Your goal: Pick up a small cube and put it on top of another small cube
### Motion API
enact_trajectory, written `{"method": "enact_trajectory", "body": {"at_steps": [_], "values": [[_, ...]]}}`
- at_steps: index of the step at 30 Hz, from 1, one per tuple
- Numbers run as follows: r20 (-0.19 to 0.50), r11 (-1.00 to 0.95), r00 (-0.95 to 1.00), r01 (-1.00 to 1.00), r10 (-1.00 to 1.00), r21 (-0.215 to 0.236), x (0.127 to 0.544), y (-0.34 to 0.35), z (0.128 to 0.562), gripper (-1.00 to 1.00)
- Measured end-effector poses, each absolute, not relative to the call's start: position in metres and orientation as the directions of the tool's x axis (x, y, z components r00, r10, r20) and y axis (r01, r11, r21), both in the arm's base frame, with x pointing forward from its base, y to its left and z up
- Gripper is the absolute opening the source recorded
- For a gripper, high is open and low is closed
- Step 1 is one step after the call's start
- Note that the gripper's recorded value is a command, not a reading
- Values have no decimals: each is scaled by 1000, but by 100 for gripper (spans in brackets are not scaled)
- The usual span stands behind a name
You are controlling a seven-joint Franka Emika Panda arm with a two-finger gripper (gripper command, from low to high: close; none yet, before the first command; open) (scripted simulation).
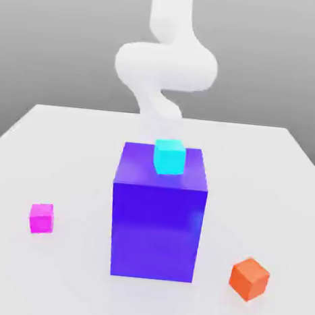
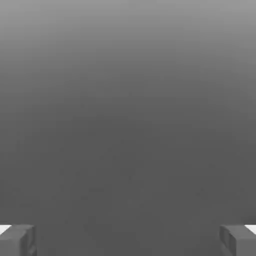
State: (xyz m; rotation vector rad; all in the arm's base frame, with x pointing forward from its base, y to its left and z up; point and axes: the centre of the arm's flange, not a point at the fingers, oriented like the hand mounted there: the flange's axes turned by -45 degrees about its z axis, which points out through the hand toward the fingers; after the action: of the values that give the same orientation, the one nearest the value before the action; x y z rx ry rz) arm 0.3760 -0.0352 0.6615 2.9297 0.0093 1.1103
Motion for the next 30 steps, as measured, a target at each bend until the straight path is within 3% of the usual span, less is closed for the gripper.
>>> {"method": "enact_trajectory", "body": {"at_steps": [4,9,13,18,21,30], "values": [[550,-999,834,33,49,39,409,-97,563,0],[399,-995,912,78,93,55,409,-164,438,0],[260,-992,957,119,129,51,375,-208,337,0],[91,-985,981,169,170,24,301,-242,235,0],[14,-984,984,176,176,7,257,-255,196,0],[-3,-980,980,198,198,15,254,-257,153,0]]}}
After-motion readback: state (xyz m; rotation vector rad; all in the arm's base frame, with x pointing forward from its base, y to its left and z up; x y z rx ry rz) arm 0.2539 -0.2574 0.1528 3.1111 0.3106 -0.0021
